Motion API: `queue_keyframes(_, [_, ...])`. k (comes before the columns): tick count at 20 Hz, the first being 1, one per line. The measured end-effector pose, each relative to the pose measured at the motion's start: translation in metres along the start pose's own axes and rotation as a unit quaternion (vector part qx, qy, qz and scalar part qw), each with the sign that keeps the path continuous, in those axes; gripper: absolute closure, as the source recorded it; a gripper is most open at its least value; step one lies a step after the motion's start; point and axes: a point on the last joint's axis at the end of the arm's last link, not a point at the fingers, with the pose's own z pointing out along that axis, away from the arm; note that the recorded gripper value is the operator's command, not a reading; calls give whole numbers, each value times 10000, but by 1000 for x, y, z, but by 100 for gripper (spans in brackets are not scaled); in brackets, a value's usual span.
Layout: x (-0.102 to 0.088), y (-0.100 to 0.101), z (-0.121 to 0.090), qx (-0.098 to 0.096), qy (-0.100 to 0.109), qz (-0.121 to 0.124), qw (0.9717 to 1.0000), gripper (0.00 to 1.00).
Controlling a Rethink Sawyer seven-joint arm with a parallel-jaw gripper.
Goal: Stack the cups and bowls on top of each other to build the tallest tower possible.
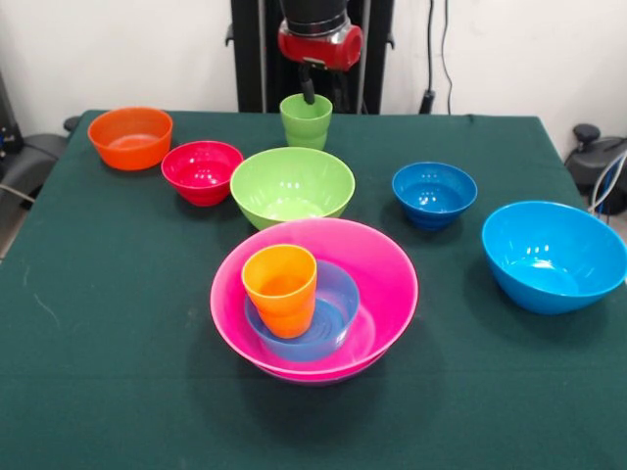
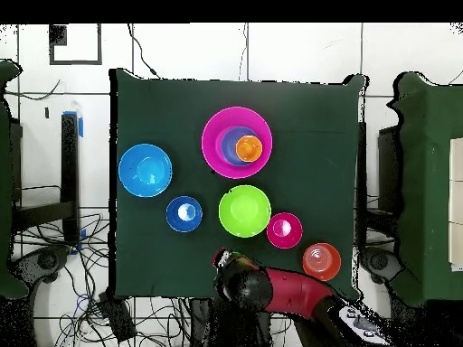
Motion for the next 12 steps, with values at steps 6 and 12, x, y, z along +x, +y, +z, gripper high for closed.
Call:
queue_keyframes(6, [11,2,15,-52,110,-8,9999,0])
queue_keyframes(12, [18,3,26,-100,156,10,9998,0])
